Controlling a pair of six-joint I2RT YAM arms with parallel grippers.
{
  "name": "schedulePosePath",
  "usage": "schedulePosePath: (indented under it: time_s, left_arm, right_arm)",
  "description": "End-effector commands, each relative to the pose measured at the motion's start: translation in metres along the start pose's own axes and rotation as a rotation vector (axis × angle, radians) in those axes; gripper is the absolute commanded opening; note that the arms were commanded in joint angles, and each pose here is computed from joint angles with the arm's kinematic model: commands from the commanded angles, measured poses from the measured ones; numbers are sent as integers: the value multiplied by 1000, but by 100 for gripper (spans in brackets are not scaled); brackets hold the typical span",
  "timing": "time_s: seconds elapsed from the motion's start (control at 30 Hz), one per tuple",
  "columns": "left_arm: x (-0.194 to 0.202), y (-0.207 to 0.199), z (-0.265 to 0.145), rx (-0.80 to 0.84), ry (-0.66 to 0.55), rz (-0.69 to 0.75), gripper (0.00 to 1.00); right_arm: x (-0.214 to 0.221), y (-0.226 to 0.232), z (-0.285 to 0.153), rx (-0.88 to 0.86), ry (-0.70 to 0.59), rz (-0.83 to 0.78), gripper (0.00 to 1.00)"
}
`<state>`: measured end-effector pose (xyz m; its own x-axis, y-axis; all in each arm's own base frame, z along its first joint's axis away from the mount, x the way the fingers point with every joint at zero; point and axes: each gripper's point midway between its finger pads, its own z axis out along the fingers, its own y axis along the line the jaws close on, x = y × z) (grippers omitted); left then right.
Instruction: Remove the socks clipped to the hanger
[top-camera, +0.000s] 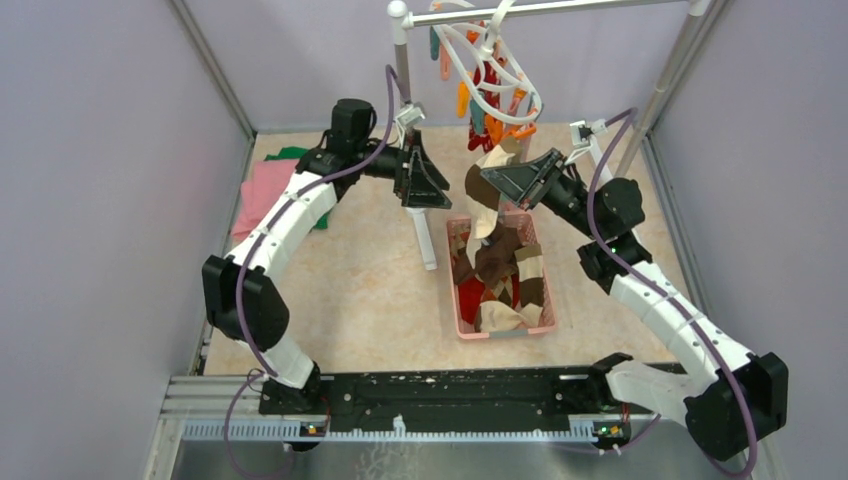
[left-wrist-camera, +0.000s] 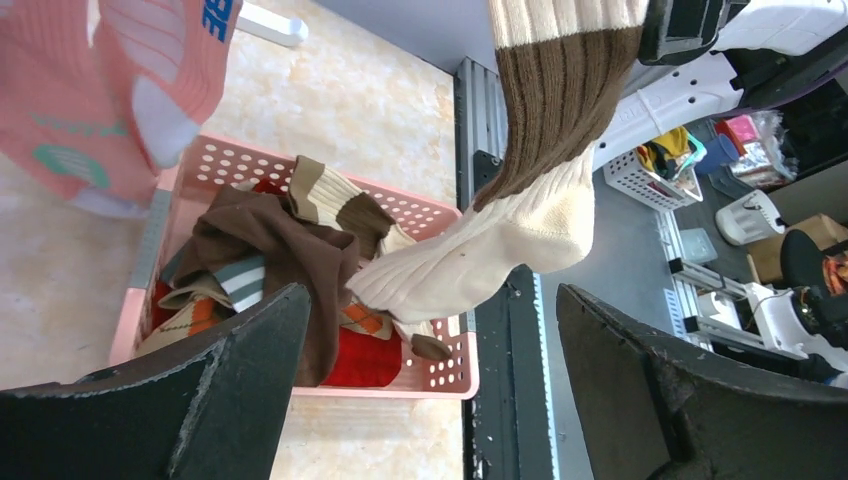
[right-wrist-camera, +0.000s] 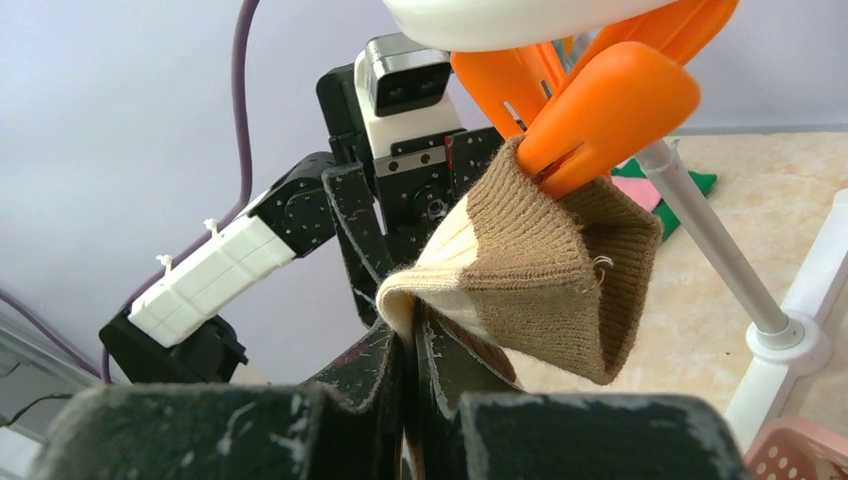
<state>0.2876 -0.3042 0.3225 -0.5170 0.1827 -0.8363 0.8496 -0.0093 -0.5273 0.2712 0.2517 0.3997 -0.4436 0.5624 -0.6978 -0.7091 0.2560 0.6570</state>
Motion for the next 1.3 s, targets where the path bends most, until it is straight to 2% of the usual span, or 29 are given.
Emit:
schedulePosePath:
  time_s: [0.0,0.3,0.57,0.63,0.7,0.8,0.9,0.93,1.13,1.27]
  left_arm:
    - [-20,-25,-7,28,-48,135,99]
    - [-28,-40,23,114,-47,147,99]
    - [-32,-43,26,129,-51,165,98]
    - [-32,-44,26,136,-49,166,90]
    - [-31,-45,26,145,-46,163,72]
    - [-30,-47,25,143,-47,161,34]
    - [-28,-45,25,122,-49,149,4]
    - [-28,-44,24,117,-49,145,0]
    - [-24,-47,24,129,-41,117,0]
    - [-19,-56,21,160,-29,90,0]
  right_arm:
    - [-9,23,4,-75,-9,-9,4]
    - [-7,25,7,-102,0,20,4]
    - [-3,22,11,-110,23,58,4]
    - [-1,20,13,-108,29,61,5]
    - [1,14,13,-83,33,63,14]
    - [-1,6,12,-34,21,38,33]
    - [-5,2,9,2,-12,22,47]
    - [-7,1,7,11,-21,18,50]
    - [-30,-3,-5,26,-91,4,63]
    - [-52,-12,-18,16,-138,7,67]
